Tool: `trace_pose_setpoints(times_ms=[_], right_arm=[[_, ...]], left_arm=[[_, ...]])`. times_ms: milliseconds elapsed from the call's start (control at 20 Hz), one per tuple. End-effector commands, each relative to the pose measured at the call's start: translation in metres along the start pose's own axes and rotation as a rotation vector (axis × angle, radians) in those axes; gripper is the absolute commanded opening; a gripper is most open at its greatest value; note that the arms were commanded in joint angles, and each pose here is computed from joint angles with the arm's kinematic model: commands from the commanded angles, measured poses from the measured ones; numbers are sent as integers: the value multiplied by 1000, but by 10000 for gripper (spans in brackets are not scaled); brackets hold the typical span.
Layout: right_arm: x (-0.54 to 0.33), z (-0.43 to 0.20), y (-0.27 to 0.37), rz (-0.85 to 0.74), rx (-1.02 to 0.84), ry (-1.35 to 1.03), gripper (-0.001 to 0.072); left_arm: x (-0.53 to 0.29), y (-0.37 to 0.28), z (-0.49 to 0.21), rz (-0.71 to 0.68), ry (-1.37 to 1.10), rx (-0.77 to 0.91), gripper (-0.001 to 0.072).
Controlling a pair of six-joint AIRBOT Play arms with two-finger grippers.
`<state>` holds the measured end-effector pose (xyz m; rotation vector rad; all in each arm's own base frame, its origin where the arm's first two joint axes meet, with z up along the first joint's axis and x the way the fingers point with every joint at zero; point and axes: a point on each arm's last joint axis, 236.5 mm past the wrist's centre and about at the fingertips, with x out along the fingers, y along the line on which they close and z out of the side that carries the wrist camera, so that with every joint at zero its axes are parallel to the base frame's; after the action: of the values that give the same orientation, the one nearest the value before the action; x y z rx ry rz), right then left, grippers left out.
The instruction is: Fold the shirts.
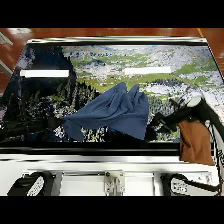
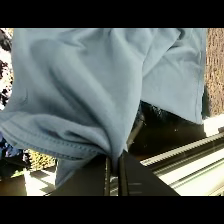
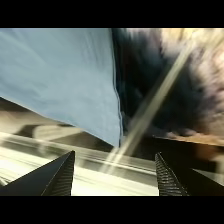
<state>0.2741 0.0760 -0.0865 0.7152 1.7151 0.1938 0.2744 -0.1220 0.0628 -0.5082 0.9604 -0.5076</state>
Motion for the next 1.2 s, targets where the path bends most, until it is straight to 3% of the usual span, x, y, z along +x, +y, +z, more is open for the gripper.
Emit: trace_pose_setpoints(times_ms=[0,500,550,600,650,900,1050,1150], right_arm=[[33,-14,-5,90,125,-30,632],[88,-18,25,33,66,-33,626],[92,-20,31,54,42,-22,489],[91,-17,41,79,18,-31,216],[85,-13,51,101,-15,-46,78],[-50,32,145,166,-449,-373,74],[-228,13,223,154,-753,-829,74],[-361,-44,261,130,-870,-1217,74]], left_arm=[[-1,-1,2,0,-4,9,42],[-1,-1,2,0,-4,9,42],[-1,-1,2,0,-4,9,42],[-1,-1,2,0,-4,9,42],[-1,-1,2,0,-4,10,42],[-43,-17,47,105,-61,210,41],[-141,-88,123,199,-289,440,41],[-232,-163,166,237,-567,601,41]])
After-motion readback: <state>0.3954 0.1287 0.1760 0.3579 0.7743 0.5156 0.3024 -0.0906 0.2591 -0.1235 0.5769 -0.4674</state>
